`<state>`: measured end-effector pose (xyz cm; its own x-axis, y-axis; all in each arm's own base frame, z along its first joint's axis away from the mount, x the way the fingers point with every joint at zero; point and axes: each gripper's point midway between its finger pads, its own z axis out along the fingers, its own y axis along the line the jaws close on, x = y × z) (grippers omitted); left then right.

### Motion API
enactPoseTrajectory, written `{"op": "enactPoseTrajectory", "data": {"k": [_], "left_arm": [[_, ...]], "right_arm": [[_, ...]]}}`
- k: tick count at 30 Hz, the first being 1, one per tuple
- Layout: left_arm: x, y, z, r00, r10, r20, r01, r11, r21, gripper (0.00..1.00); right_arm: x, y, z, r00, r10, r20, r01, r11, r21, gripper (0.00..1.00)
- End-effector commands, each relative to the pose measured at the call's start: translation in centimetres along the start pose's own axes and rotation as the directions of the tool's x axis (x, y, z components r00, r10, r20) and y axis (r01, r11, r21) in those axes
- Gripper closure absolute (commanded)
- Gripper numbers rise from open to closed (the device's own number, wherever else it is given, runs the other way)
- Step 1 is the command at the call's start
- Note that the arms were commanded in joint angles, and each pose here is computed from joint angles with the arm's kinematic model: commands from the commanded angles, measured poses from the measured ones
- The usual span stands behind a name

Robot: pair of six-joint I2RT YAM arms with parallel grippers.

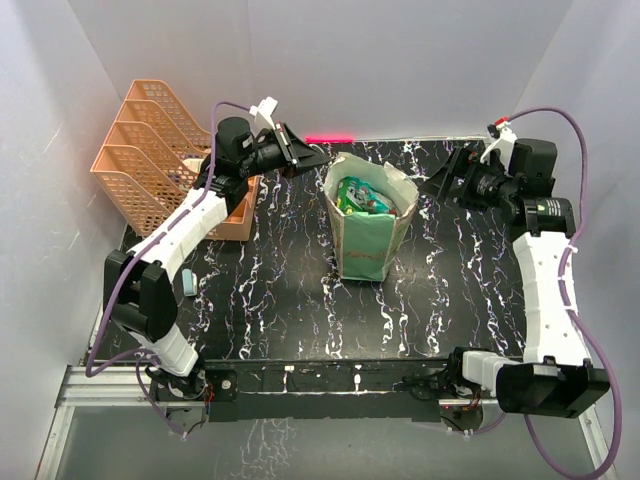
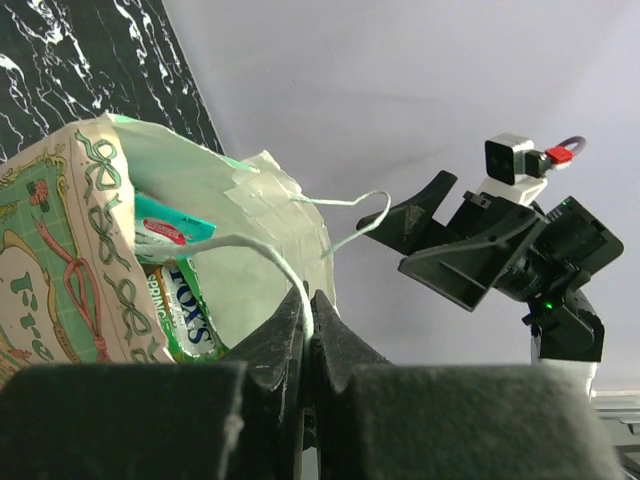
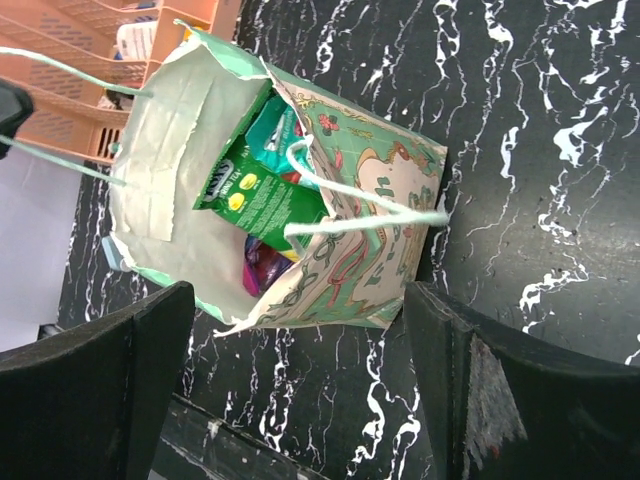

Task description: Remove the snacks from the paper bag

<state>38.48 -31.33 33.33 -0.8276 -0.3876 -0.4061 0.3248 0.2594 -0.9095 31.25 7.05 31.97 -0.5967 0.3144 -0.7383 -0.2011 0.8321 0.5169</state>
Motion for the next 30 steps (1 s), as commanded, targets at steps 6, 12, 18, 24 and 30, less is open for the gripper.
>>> {"op": "enactPoseTrajectory", "data": {"k": [6, 12, 18, 24, 30], "left_arm": [[-4.3, -4.8, -1.6, 0.979, 0.180, 0.099, -0.180, 0.984, -0.005, 1.00], [-6.2, -5.9, -1.9, 0.965, 0.233, 0.123, -0.234, 0.972, -0.006, 1.00], [-9.1, -5.7, -2.0, 0.938, 0.318, 0.140, -0.315, 0.948, -0.045, 1.00], [-11.4, -6.6, -1.5, 0.897, 0.423, 0.126, -0.428, 0.904, 0.008, 1.00], [-11.9, -8.5, -1.9, 0.834, 0.537, 0.130, -0.550, 0.829, 0.103, 1.00]], "right_arm": [[-3.1, 0.1, 0.7, 0.999, -0.035, 0.033, 0.035, 0.999, 0.016, 0.11], [-2.7, 1.2, 2.4, 1.000, -0.019, -0.012, 0.019, 0.999, -0.029, 0.12], [1.2, 5.2, 4.9, 0.993, -0.010, -0.116, -0.005, 0.992, -0.129, 0.17], [4.3, 7.8, 7.1, 0.989, 0.021, -0.146, -0.047, 0.983, -0.175, 0.33], [8.2, 10.1, 9.4, 0.977, 0.027, -0.213, -0.071, 0.977, -0.201, 0.43]]}}
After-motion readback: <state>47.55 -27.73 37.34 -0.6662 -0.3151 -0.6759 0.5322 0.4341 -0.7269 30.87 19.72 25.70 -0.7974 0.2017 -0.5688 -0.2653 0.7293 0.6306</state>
